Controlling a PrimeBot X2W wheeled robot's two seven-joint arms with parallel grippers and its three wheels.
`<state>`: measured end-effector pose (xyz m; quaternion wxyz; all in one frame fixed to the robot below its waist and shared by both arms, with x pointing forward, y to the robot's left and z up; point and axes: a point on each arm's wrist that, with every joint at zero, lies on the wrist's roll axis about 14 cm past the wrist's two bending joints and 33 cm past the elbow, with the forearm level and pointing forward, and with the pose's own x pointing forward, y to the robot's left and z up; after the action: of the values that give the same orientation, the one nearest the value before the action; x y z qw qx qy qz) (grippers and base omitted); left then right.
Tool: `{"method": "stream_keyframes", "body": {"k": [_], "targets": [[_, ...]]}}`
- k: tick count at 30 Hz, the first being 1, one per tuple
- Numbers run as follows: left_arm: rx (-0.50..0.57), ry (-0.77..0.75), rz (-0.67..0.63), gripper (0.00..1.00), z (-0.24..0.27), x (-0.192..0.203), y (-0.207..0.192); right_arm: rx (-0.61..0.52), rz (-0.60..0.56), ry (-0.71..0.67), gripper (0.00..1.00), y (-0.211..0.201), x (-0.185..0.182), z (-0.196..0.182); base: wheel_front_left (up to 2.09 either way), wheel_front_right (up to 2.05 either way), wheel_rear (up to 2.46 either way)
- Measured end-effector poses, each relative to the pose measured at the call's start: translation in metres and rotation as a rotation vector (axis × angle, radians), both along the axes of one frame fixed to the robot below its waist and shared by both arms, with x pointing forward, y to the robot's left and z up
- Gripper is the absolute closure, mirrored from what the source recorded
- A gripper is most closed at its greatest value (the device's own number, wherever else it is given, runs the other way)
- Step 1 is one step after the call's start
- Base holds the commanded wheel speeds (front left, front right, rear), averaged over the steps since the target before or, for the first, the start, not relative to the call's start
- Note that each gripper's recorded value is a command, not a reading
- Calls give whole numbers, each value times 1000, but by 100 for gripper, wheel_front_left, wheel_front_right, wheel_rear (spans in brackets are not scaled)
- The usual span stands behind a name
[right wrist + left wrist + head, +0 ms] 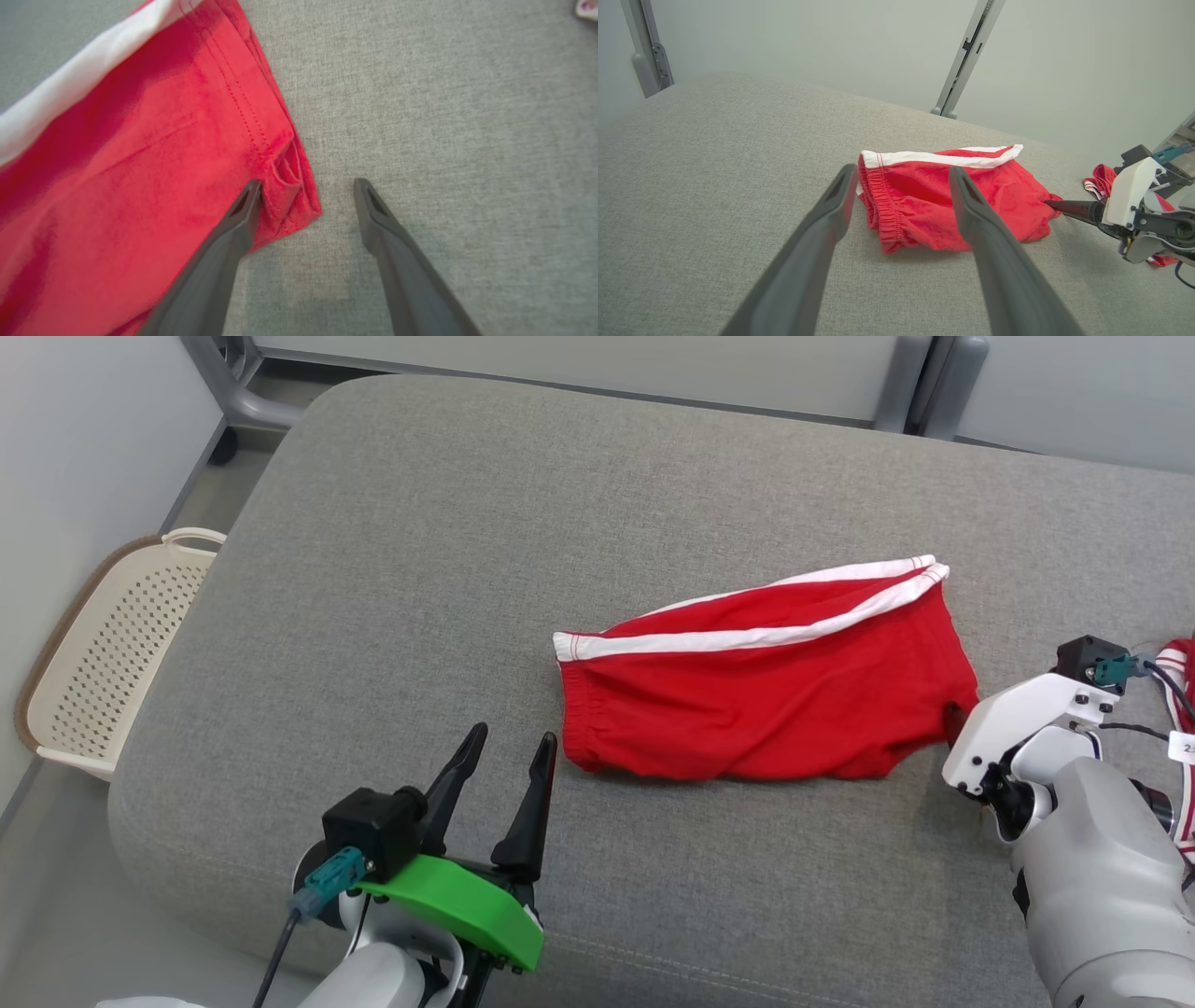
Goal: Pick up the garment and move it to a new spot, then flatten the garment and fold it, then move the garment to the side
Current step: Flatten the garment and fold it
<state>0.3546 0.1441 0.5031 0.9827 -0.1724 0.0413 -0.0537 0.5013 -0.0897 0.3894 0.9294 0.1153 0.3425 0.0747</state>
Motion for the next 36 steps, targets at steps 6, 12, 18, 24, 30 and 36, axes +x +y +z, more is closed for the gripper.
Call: {"method": "stream_keyframes", "body": {"k": [6, 12, 18, 24, 30, 36], "targets": [[-9, 9, 5, 0, -2, -2, 1, -5, 3, 7, 100, 2, 1, 0, 0, 0, 0], [-22, 10, -4, 0, -2, -3, -3, 21, -21, 4, 100, 1, -1, 4, 0, 0, 0], [-37, 4, -27, 0, 0, -3, -12, 61, -35, 2, 100, 3, -7, 10, 0, 0, 0], [-56, -5, -61, 0, 3, -5, -24, 95, -15, -4, 100, 11, -15, 16, 0, 0, 0], [-61, -14, -85, 0, 6, -6, -32, 112, -10, -15, 100, 8, -28, 17, 0, 0, 0], [-68, -21, -109, 0, 8, -6, -40, 97, -4, -17, 100, -4, -46, 14, 0, 0, 0]]}}
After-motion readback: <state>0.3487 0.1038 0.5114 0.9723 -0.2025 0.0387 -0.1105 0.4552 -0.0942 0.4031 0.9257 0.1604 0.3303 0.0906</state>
